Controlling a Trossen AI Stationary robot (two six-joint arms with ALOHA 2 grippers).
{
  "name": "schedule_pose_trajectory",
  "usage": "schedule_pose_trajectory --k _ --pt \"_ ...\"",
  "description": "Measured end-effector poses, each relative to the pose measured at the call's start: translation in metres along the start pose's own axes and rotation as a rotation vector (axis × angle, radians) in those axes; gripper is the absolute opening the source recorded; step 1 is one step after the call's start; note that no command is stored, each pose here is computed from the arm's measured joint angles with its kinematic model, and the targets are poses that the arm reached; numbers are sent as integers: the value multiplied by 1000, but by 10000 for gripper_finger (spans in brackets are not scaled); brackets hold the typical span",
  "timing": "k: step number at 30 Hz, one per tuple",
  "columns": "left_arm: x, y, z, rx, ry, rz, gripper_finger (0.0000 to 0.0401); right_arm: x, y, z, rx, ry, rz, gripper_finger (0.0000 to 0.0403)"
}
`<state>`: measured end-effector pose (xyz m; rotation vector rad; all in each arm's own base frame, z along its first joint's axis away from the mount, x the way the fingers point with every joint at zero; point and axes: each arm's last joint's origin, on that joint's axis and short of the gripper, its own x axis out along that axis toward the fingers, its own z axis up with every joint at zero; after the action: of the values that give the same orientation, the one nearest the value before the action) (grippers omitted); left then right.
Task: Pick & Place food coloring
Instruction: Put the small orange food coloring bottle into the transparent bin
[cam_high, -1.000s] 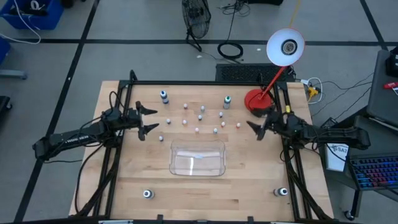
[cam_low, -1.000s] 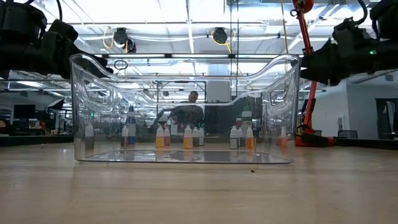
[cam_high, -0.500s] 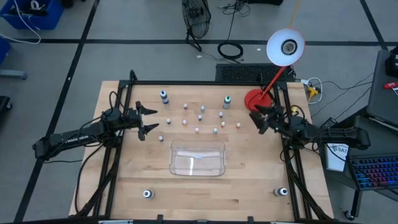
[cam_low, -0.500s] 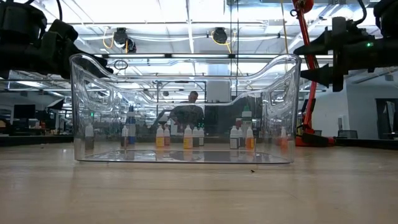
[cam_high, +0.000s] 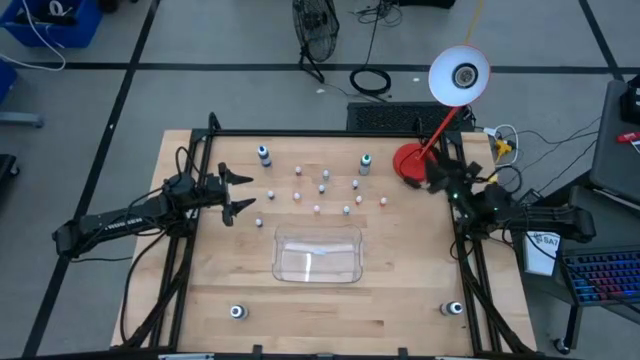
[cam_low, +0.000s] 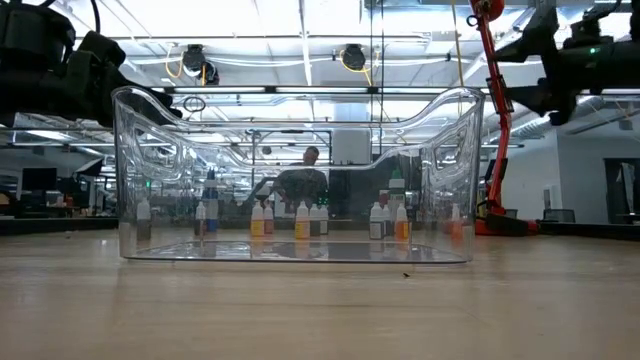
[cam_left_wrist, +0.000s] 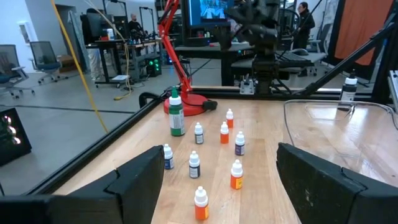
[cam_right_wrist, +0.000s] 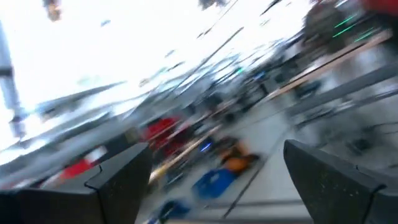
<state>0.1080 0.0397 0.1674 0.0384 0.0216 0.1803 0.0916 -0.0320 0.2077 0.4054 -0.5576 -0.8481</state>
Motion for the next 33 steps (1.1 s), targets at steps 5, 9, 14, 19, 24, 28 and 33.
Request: schedule_pose_trajectory --k 5,9,14,19,24,28,33 --pt "0 0 0 0 0 0 305 0 -5 -5 -140 17 -123 350" --pt "0 0 0 0 0 0 305 -1 -10 -16 -161 93 -169 350" --pt "0 0 0 0 0 0 305 0 -11 -22 -192 130 -183 350" --pt "0 0 0 0 0 0 305 0 -13 -30 -239 179 -199 350" --pt "0 0 0 0 0 0 305 1 -13 -38 -211 236 -176 350" --pt "0 0 0 0 0 0 305 1 -11 -45 -142 322 -87 350" --pt "0 0 0 0 0 0 305 4 -7 -42 -128 294 -62 350"
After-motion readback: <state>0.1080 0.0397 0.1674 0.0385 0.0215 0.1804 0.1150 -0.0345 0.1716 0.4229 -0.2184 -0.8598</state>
